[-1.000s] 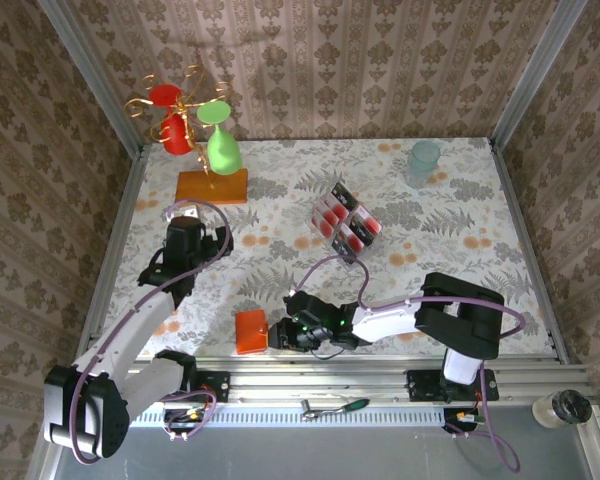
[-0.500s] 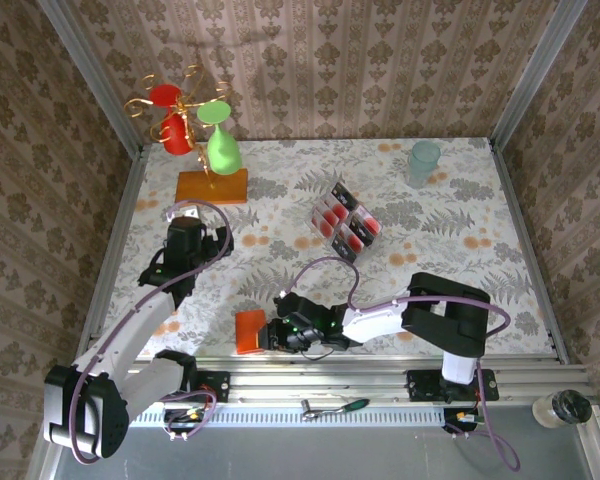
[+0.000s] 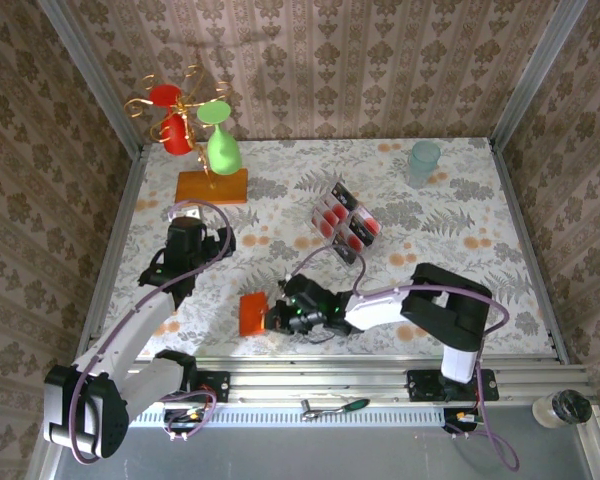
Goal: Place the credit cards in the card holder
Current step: Pick up the card holder from the bottom-center of the table.
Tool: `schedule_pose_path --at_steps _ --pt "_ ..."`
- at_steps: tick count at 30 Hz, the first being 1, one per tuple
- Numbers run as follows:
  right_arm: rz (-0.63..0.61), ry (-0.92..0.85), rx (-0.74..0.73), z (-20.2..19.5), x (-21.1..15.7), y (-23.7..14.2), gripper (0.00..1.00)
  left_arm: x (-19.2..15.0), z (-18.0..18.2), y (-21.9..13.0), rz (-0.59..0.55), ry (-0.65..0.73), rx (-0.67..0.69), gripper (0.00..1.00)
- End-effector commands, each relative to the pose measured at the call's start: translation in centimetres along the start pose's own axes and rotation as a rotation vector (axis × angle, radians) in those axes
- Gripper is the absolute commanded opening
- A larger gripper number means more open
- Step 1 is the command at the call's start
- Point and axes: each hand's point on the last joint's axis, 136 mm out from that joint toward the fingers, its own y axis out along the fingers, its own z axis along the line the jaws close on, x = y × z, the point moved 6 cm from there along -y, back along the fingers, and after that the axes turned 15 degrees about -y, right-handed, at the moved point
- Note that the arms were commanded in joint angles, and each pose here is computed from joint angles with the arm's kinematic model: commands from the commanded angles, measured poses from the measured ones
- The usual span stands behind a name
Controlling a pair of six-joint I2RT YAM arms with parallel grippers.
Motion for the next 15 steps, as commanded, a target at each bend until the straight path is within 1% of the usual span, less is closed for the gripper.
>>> schedule_pose_path --at_steps 1,6,9,12,15 --pt "-0.059 -0.082 0.071 1.4 3.1 -3.5 0.00 -0.5 -1.7 -0.1 0.072 -0.051 -0.116 1.00" --pt "-0.104 -0.118 0.083 1.3 6.7 -7.4 0.00 -1.4 -3.8 -0.2 0.149 -0.168 -0.265 1.00" --pt "-0.137 -0.130 0.105 1.2 8.3 -9.5 0.00 -2.0 -4.9 0.2 0.207 -0.233 -0.332 1.00" --pt "-0.170 -0.135 0.132 0.9 9.4 -11.2 0.00 -2.3 -6.1 0.6 0.271 -0.292 -0.393 0.97" --pt "-0.195 -0.138 0.158 0.8 10.0 -12.5 0.00 -2.4 -7.1 1.0 0.295 -0.347 -0.441 0.95"
